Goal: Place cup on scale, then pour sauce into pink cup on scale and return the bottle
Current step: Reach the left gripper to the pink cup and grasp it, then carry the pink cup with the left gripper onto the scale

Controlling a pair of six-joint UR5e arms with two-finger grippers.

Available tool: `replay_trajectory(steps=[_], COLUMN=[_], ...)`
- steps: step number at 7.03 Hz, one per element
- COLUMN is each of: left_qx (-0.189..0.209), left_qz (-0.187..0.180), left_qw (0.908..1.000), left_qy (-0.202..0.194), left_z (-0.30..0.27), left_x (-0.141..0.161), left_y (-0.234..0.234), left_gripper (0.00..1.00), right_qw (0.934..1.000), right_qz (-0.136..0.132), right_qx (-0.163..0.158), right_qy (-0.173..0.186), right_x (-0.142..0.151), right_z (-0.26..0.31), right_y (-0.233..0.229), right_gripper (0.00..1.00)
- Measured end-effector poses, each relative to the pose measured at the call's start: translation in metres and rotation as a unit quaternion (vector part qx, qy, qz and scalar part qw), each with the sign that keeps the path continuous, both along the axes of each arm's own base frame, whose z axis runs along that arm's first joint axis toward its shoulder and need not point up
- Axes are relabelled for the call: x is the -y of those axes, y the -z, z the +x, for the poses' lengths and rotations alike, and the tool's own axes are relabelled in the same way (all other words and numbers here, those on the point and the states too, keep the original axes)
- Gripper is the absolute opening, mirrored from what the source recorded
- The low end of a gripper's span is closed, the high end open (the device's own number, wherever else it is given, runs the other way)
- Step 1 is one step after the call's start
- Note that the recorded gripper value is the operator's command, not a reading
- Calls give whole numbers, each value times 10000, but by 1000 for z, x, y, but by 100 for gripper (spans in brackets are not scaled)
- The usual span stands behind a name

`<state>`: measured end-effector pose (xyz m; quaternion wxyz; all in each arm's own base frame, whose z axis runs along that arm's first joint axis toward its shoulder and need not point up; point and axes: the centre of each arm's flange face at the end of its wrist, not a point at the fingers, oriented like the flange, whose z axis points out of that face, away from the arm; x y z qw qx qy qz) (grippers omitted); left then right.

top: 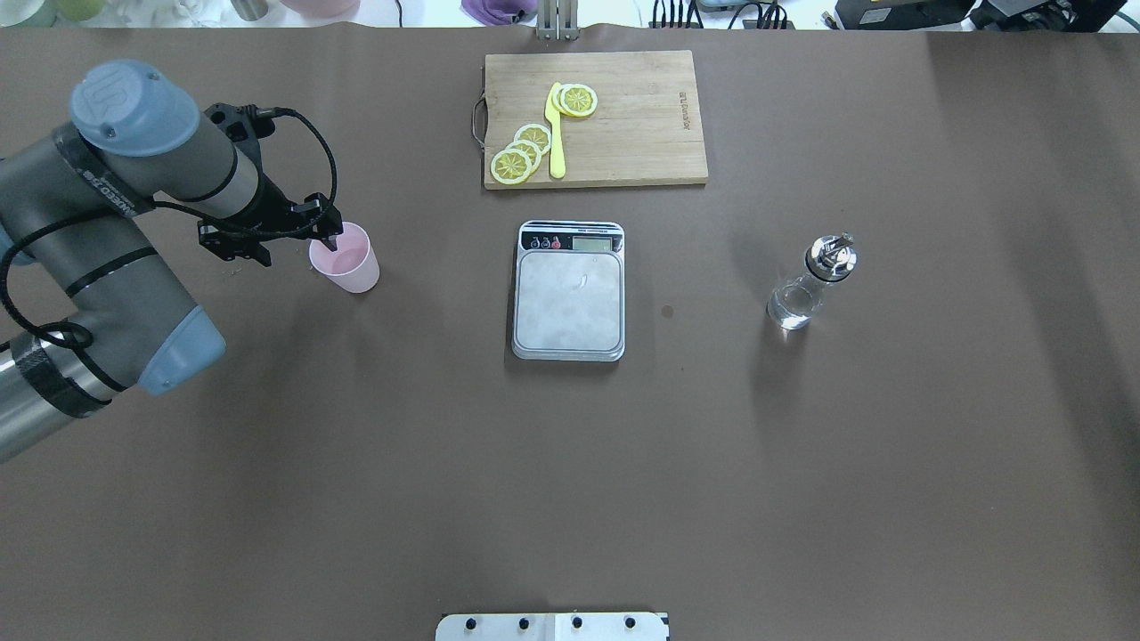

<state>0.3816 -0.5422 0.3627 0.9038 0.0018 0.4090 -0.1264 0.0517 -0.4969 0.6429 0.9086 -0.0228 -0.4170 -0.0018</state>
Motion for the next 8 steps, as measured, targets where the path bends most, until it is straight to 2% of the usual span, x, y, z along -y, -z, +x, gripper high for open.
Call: replay_trajectory(steps=[1, 2, 3, 6, 8], left_qx=[14, 20, 8, -68, -271], left_qz=[-19, -27, -12, 59, 8], left_qw=[10000, 10000, 10000, 9999, 9995], left_qy=[-15, -39, -61, -124, -151], left_z=[7, 12, 15, 15, -4], left_x=[3, 5, 5, 3, 4], left_y=[1, 0, -1, 6, 26], left_gripper=[49, 9, 0, 0, 0], right_qw=[10000, 10000, 10000, 10000, 10000], right_qz=[5, 5, 4, -3, -1], right_qx=[0, -1, -1, -1, -1], right_qy=[2, 0, -2, 0, -1], right_x=[0, 0, 1, 0, 0], right_z=[0, 0, 0, 0, 0], right_y=[0, 0, 0, 0, 0], right_gripper=[100, 100, 100, 100, 100])
